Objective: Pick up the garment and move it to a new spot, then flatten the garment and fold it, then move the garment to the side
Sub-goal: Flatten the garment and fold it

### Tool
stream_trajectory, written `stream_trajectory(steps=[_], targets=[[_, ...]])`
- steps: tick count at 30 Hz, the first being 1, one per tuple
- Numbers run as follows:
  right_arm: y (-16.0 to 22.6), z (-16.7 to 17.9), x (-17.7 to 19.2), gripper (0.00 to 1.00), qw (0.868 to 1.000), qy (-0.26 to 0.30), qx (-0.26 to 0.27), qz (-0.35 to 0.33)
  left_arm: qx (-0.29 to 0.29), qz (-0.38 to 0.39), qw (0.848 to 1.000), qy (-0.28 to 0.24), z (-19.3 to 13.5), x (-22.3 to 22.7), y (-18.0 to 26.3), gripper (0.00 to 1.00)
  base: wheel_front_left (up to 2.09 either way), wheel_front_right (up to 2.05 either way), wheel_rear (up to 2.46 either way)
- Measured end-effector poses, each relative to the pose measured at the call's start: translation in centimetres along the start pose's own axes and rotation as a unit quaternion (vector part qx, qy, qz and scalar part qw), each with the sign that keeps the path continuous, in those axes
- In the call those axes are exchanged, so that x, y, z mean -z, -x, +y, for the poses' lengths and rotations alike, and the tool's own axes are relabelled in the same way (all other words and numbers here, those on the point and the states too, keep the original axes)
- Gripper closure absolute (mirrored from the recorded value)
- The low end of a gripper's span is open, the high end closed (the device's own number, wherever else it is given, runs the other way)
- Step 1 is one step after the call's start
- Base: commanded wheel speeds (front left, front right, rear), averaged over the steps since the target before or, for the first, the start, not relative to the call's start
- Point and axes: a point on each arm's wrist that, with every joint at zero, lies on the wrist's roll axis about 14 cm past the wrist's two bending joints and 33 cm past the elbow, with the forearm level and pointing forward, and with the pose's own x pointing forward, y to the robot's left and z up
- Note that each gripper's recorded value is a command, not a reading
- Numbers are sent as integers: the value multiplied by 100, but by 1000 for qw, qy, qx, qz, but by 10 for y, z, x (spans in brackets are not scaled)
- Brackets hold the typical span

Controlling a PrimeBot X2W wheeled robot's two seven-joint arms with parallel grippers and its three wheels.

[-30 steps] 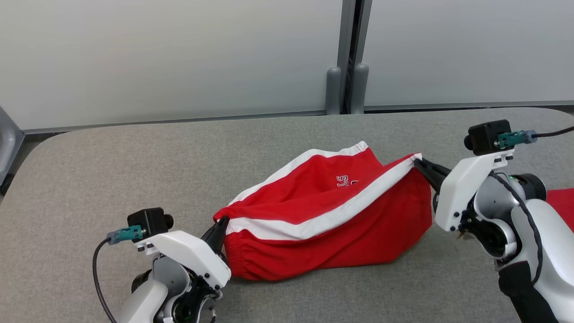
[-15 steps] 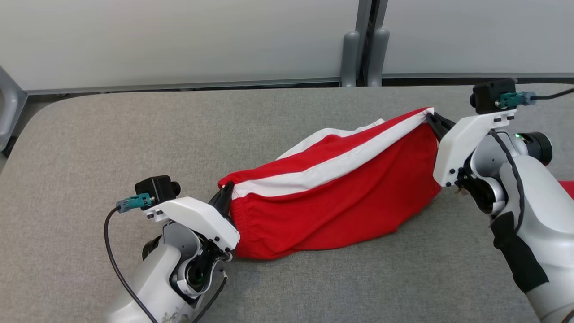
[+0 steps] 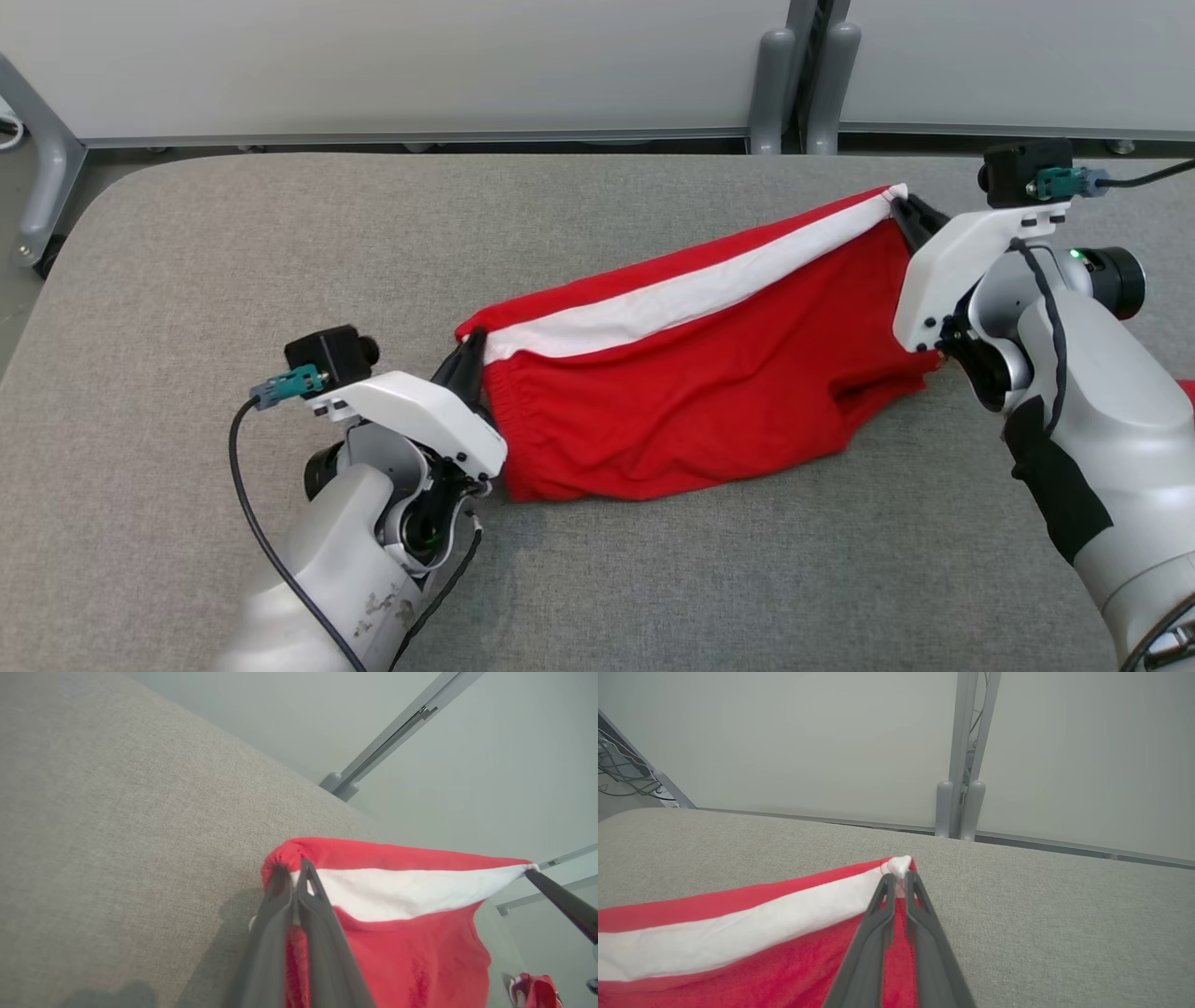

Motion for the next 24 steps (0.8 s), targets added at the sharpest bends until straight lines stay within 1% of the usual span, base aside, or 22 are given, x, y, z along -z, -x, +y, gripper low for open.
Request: stream_trajectory(steps=[2, 5, 8, 10, 12, 14, 16, 17, 18, 19, 21, 24], targets=[[-3, 2, -6, 0, 1000, -10, 0, -12, 20, -11, 1000, -15, -7, -3, -1, 0, 0, 0, 0], [-4, 9, -4, 0, 1000, -16, -4, -8, 22, -29, 999, -31, -6, -7, 1, 0, 0, 0, 0], [0, 15, -7, 0, 1000, -26, -8, -5, 38, -53, 997, -39, -11, -14, 6, 0, 0, 0, 0], [3, 21, -9, 0, 1000, -24, -14, 7, 47, -63, 996, -45, -11, -16, 12, 0, 0, 0, 0], [9, 23, -4, 0, 999, -34, -14, 36, 43, -76, 994, -63, -1, -22, 21, 0, 0, 0, 0], [18, 9, 7, 0, 996, -44, 5, 74, 40, -111, 988, -98, 5, -45, 33, 0, 0, 0, 0], [29, -14, 14, 0, 993, -59, 36, 97, 52, -172, 974, -137, -3, -80, 49, 0, 0, 0, 0], [33, -21, 15, 0, 991, -63, 45, 105, 56, -195, 967, -157, -7, -89, 59, 0, 0, 0, 0], [34, -24, 17, 0, 990, -69, 49, 110, 52, -207, 961, -175, -4, -89, 70, 0, 0, 0, 0], [34, -24, 18, 0, 989, -76, 50, 113, 48, -215, 959, -180, -3, -84, 81, 0, 0, 0, 0], [31, -19, 21, 0, 988, -85, 46, 118, 30, -218, 954, -204, 11, -74, 99, 0, 0, 0, 0], [25, -20, 25, 0, 987, -96, 47, 124, 10, -193, 954, -227, 30, -51, 115, 0, 0, 0, 0]])
